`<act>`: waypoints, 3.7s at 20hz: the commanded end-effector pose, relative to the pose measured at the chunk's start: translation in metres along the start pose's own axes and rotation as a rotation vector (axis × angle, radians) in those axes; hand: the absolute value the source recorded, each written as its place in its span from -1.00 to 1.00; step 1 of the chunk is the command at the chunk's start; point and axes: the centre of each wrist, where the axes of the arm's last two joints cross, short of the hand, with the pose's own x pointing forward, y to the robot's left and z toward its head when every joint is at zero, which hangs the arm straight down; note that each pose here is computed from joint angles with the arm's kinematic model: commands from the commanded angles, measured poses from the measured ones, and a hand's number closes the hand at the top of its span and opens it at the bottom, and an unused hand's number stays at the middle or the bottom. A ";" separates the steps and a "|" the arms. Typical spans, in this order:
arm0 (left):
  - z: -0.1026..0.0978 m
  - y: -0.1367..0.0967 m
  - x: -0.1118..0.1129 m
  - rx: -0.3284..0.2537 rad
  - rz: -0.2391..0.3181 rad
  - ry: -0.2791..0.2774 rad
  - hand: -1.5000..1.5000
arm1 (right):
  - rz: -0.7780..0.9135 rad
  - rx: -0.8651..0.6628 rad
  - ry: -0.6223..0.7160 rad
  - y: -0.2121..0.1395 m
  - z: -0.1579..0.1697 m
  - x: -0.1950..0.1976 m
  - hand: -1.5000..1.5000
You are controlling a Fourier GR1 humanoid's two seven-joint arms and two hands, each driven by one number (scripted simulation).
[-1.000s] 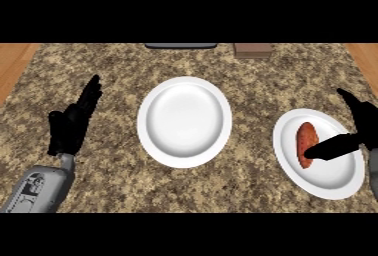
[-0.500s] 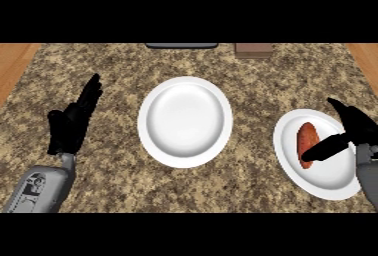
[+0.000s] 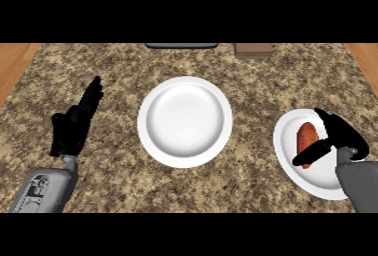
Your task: Pick the sweet potato from the plate and place it in the plate
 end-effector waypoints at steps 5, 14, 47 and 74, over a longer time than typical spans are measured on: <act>0.002 0.004 0.011 -0.008 -0.002 -0.002 0.00 | 0.007 0.032 0.033 0.009 -0.028 -0.011 -1.00; 0.005 -0.008 0.000 -0.007 0.011 -0.010 0.00 | 0.028 -0.088 -0.025 0.016 -0.035 -0.017 1.00; -0.005 -0.010 0.010 -0.012 0.003 -0.016 0.00 | -0.092 -0.642 -0.683 0.086 0.219 0.089 1.00; -0.003 -0.024 0.010 -0.046 0.007 -0.028 0.00 | -0.138 -0.362 -0.468 0.160 0.065 0.200 -1.00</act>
